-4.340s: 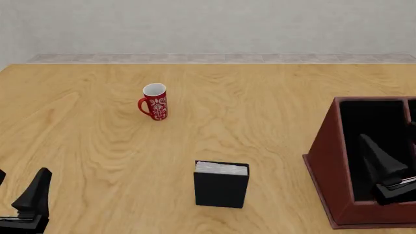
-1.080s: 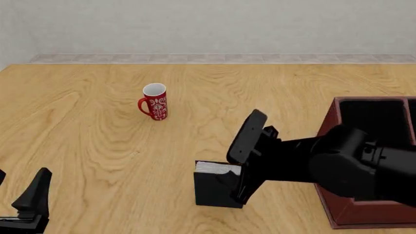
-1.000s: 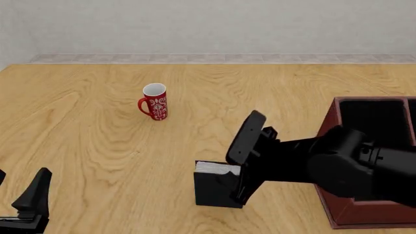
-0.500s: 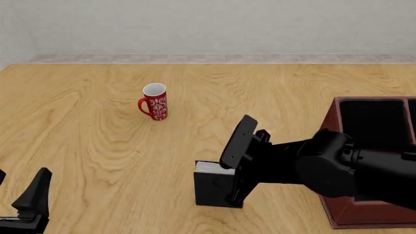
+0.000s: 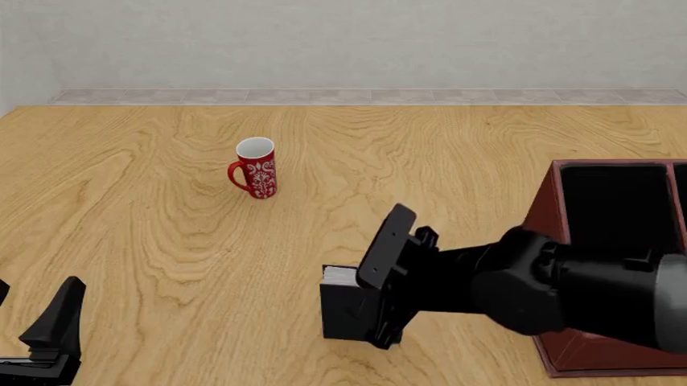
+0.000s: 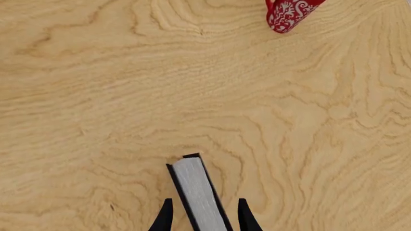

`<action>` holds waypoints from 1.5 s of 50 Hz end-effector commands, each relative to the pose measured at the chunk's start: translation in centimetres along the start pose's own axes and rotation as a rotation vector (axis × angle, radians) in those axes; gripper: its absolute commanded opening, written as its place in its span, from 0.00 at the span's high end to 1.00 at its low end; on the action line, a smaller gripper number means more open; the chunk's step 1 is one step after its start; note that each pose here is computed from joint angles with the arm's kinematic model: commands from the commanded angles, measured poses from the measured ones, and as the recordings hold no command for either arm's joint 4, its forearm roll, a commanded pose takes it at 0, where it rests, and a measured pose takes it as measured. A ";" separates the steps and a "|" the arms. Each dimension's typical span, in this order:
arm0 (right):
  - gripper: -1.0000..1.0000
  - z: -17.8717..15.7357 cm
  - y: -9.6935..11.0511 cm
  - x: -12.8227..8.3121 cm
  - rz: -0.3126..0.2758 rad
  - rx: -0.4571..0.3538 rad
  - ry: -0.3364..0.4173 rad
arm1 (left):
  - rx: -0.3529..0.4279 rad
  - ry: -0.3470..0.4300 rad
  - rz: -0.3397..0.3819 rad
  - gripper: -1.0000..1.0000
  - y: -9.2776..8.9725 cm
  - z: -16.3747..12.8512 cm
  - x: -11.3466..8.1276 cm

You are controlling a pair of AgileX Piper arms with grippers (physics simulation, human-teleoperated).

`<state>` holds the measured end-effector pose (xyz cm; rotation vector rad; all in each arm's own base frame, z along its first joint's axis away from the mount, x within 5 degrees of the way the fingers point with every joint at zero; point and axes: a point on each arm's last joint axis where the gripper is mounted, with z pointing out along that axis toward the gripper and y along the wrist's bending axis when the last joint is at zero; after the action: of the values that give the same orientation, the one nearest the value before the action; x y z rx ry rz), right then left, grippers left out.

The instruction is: Pick up the book and place it in the left compartment of the caddy.

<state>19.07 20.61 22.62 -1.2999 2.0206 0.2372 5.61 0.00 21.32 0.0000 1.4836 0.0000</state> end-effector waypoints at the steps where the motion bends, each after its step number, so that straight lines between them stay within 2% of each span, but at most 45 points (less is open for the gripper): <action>1: 0.00 1.0 0.0 0.6 0.012 0.002 0.008 | 0.000 0.000 0.000 0.00 0.0 0.0 0.0; 21: 0.00 2.6 0.1 1.9 0.044 0.003 0.033 | 0.000 0.000 0.000 0.00 0.0 0.0 0.0; 22: 1.00 2.6 0.1 2.0 0.044 0.003 0.032 | 0.000 0.000 0.000 0.00 0.0 0.0 0.0; 39: 1.00 0.3 0.0 0.7 0.024 0.006 -0.004 | 0.000 0.000 0.000 0.00 0.0 0.0 0.0; 52: 1.00 -2.0 -1.3 0.3 0.025 0.046 -0.026 | 0.000 0.000 0.000 0.00 0.0 0.0 0.0; 75: 1.00 -5.7 -1.9 -1.1 0.022 0.068 -0.069 | 0.000 0.000 0.000 0.00 0.0 0.0 0.0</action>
<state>18.66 18.06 25.83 -1.2514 1.9905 0.2079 5.61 0.00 21.32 0.0000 1.4836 0.0000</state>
